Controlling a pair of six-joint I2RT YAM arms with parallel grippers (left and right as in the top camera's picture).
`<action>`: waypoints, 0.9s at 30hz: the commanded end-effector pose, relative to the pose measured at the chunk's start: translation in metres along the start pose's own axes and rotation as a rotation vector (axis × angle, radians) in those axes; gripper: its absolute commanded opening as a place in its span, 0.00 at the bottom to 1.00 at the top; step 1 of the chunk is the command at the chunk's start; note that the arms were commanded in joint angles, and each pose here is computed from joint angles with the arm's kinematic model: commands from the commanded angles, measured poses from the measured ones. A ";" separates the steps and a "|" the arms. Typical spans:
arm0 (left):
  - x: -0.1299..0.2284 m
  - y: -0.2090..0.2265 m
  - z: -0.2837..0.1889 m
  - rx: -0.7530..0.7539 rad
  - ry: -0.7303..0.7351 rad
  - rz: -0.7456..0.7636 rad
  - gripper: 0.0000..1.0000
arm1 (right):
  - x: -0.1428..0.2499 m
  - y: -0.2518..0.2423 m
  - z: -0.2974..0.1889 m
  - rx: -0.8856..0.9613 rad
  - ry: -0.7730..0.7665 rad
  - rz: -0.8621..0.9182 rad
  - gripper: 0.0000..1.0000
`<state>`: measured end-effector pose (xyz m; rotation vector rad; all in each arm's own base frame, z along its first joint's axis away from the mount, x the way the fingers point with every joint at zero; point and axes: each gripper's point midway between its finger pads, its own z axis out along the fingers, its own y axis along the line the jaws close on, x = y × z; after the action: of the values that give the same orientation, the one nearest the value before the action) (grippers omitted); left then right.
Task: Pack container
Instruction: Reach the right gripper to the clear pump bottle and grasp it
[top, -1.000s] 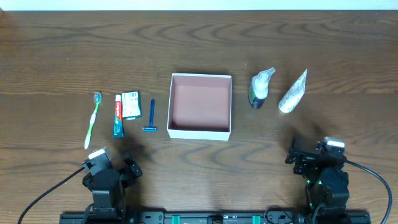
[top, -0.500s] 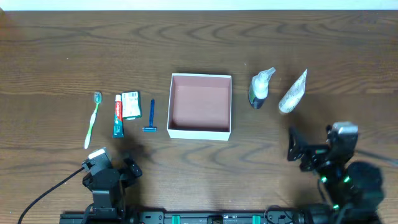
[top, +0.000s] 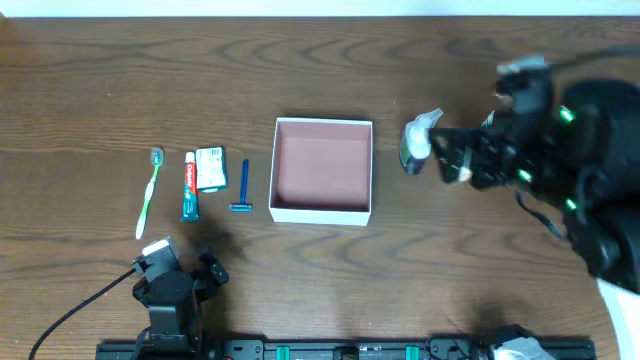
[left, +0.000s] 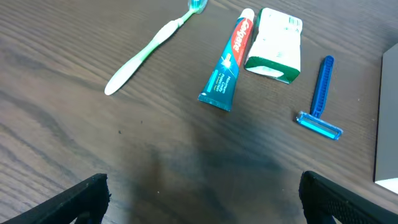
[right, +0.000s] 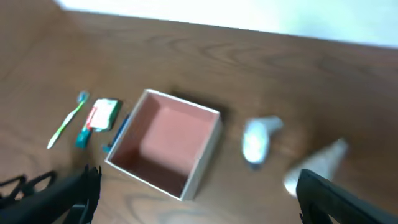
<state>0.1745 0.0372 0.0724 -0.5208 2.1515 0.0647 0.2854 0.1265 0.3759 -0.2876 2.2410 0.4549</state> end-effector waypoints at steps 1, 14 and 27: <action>0.008 0.002 0.003 -0.006 0.022 0.012 0.98 | -0.006 0.008 0.025 0.039 0.042 -0.093 0.99; 0.008 0.002 0.003 -0.006 0.022 0.012 0.98 | 0.058 -0.063 0.149 0.424 0.382 0.191 0.99; 0.008 0.002 0.003 -0.006 0.022 0.012 0.98 | 0.117 -0.109 0.214 0.488 0.609 0.360 0.91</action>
<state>0.1745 0.0372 0.0724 -0.5208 2.1515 0.0647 0.3934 0.1074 0.1378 0.2356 2.9056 -0.0550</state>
